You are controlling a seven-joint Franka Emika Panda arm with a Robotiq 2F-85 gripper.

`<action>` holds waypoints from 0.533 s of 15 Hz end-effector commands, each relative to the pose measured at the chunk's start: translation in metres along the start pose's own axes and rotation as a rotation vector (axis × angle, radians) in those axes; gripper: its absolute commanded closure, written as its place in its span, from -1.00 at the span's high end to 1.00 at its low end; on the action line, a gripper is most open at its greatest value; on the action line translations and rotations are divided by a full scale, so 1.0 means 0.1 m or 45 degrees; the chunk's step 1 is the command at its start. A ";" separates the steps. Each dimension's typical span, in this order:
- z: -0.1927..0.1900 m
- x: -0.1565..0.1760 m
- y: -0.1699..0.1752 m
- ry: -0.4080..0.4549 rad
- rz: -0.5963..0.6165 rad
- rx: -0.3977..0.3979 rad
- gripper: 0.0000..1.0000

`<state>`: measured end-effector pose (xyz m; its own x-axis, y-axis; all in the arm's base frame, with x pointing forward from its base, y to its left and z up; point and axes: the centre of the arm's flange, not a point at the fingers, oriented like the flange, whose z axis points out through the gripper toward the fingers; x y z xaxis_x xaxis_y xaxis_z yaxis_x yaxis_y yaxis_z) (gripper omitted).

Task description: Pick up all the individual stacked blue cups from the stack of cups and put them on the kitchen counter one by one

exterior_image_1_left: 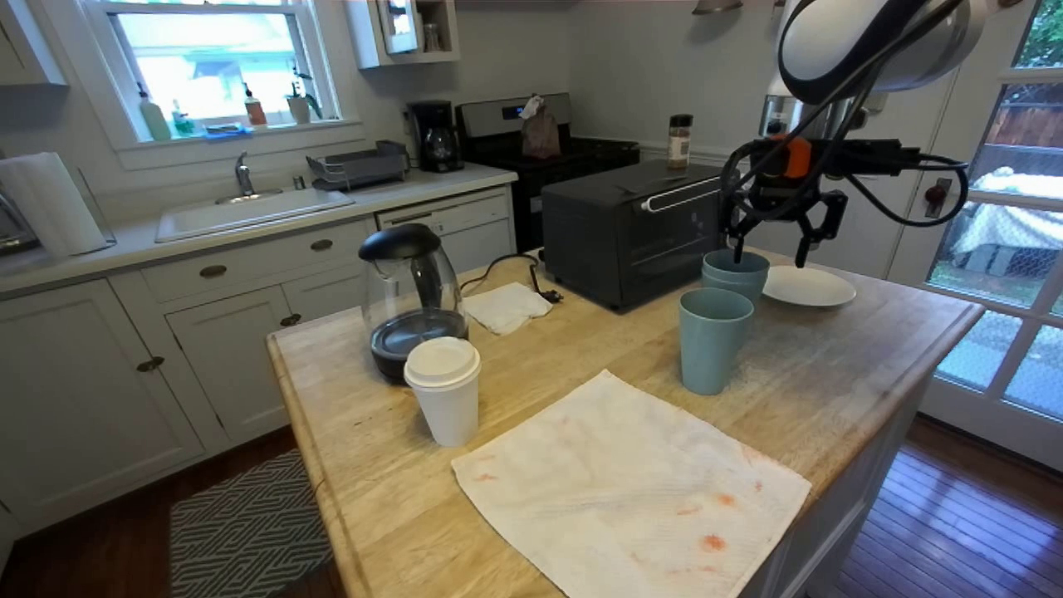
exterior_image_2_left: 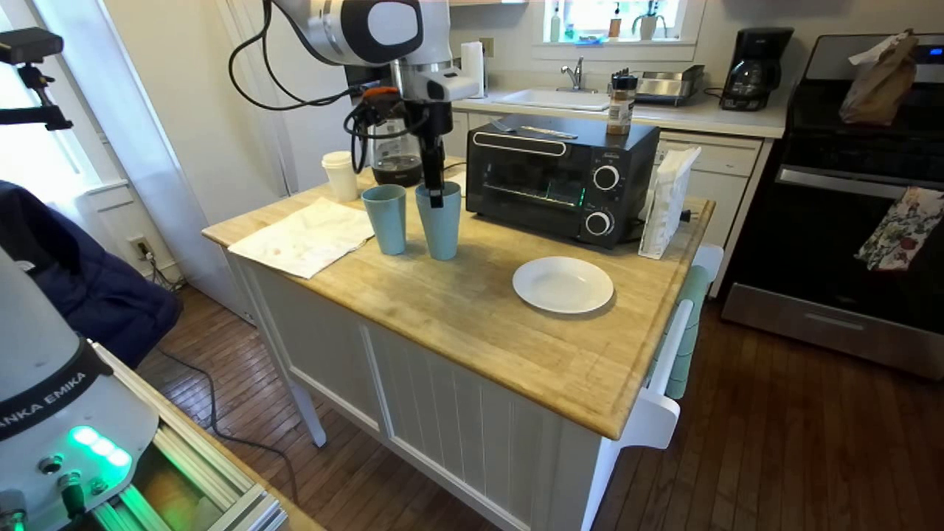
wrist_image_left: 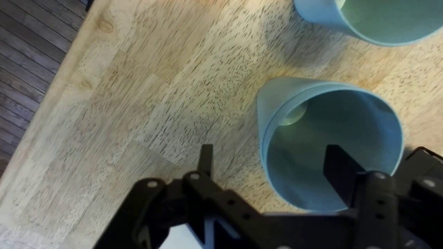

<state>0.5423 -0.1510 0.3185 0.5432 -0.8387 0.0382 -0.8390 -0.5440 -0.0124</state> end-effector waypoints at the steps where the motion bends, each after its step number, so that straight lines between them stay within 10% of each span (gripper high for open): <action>1: 0.01 0.10 -0.06 -0.023 0.011 0.011 0.04; 8: -0.01 0.13 -0.04 -0.015 0.017 0.016 -0.94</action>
<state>0.5466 -0.1558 0.3179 0.5347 -0.8441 0.0403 -0.8443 -0.5356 -0.0155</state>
